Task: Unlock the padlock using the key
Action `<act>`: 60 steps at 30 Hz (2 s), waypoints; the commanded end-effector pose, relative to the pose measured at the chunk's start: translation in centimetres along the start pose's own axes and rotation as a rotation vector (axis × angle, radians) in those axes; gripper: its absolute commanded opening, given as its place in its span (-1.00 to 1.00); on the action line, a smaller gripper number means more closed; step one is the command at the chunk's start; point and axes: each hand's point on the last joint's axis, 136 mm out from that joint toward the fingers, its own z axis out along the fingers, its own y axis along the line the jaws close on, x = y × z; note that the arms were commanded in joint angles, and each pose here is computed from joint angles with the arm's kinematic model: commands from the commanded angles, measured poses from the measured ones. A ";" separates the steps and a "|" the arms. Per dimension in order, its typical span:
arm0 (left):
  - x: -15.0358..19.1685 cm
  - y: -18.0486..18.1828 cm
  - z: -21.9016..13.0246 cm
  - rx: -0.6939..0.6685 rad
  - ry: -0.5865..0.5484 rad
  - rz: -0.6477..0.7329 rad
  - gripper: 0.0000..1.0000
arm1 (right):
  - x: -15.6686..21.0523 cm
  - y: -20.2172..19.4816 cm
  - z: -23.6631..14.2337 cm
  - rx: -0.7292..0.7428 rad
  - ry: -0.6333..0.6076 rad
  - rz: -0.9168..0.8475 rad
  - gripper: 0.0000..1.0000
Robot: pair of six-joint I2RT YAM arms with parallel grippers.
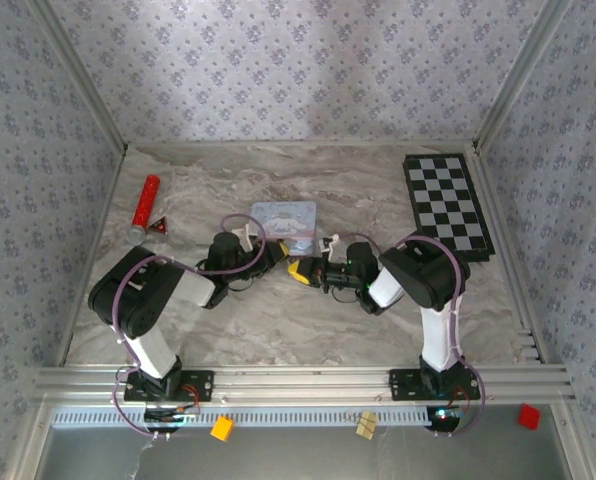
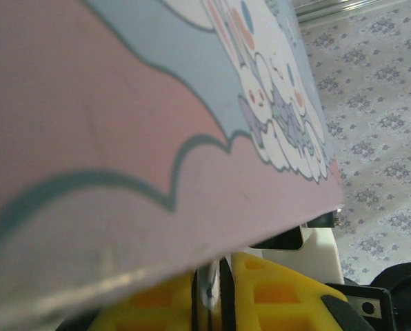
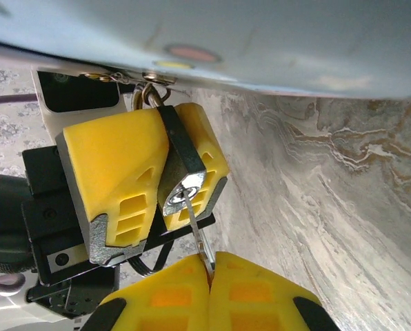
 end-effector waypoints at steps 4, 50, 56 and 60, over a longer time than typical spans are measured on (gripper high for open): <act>4.3 -2.4 -0.1 0.114 0.162 0.036 -0.94 | -4.3 3.1 -0.5 -0.070 -0.144 -0.054 -1.00; 2.9 -2.8 0.3 0.079 -0.048 -0.045 -1.00 | -4.6 3.9 -0.8 -0.065 -0.237 -0.105 -0.80; 2.9 -2.5 0.4 0.071 -0.050 -0.053 -1.00 | -4.6 3.7 -1.0 -0.060 -0.242 -0.108 -0.75; 2.8 -2.5 0.5 0.072 -0.053 -0.058 -1.00 | -4.6 3.7 -1.1 -0.060 -0.244 -0.109 -0.74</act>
